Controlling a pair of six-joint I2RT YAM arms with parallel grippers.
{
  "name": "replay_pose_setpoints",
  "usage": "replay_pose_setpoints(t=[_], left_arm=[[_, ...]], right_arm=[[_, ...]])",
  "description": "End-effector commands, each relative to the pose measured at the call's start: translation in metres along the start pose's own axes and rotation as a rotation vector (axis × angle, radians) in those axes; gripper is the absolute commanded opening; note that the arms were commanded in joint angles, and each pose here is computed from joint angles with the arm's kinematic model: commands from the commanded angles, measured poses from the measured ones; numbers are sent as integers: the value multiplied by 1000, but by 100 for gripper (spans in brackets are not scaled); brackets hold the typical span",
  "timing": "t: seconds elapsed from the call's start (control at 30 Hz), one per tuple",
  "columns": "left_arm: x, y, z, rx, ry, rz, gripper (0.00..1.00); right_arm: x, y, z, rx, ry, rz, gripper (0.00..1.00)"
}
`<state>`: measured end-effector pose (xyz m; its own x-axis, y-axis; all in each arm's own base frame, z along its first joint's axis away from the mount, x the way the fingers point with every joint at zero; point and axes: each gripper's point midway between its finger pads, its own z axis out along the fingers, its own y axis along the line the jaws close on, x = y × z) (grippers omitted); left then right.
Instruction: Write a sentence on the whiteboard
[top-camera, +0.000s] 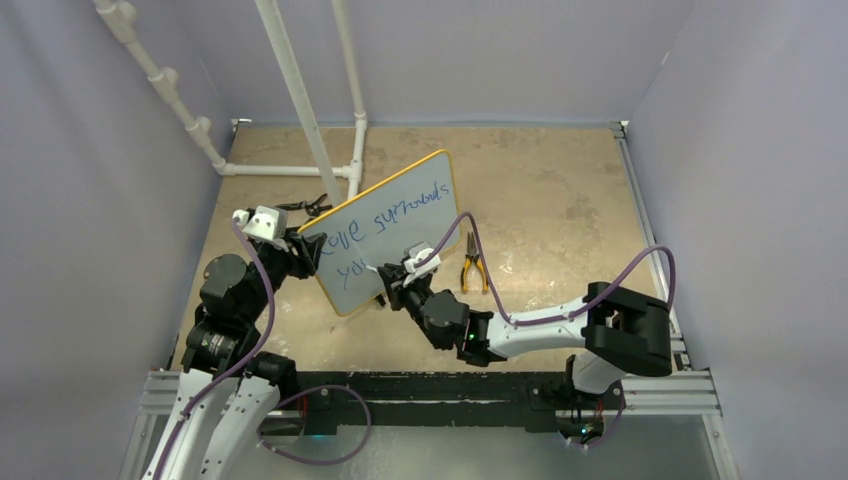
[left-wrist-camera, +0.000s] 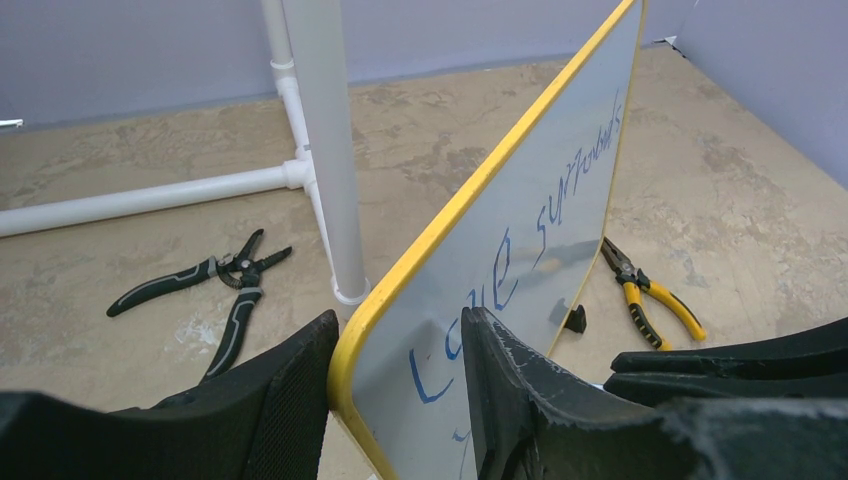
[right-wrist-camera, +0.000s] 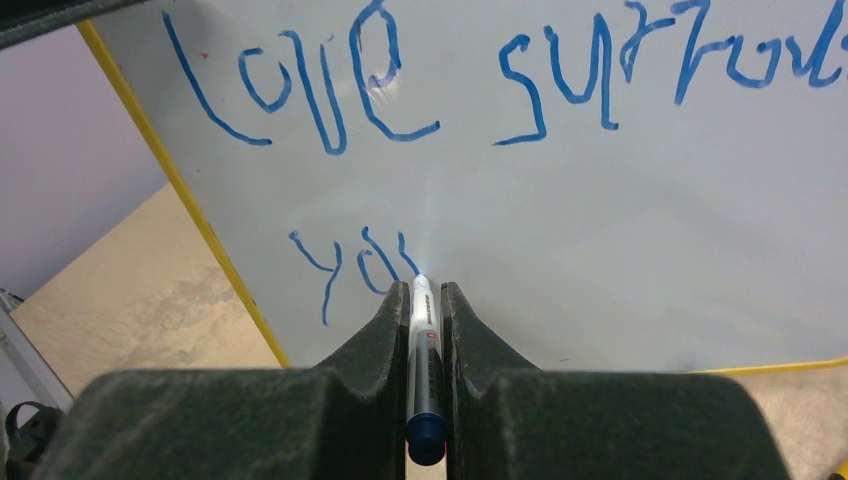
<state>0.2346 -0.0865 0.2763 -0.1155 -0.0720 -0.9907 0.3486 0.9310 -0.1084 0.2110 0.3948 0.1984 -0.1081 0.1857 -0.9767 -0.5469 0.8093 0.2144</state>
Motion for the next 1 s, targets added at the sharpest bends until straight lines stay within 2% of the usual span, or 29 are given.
replay_pose_setpoints(t=[0.0,0.53,0.97], left_arm=[[-9,-7,0,39,-35,3,47],[-9,-7,0,39,-34,3,47],[-9,-8,0,41,-34,1,48]], right_arm=[[10,-11,0,50,19,5,0],[-42,-8,6,70,-122,11,0],[-55,-7,5,63,-152,26,0]])
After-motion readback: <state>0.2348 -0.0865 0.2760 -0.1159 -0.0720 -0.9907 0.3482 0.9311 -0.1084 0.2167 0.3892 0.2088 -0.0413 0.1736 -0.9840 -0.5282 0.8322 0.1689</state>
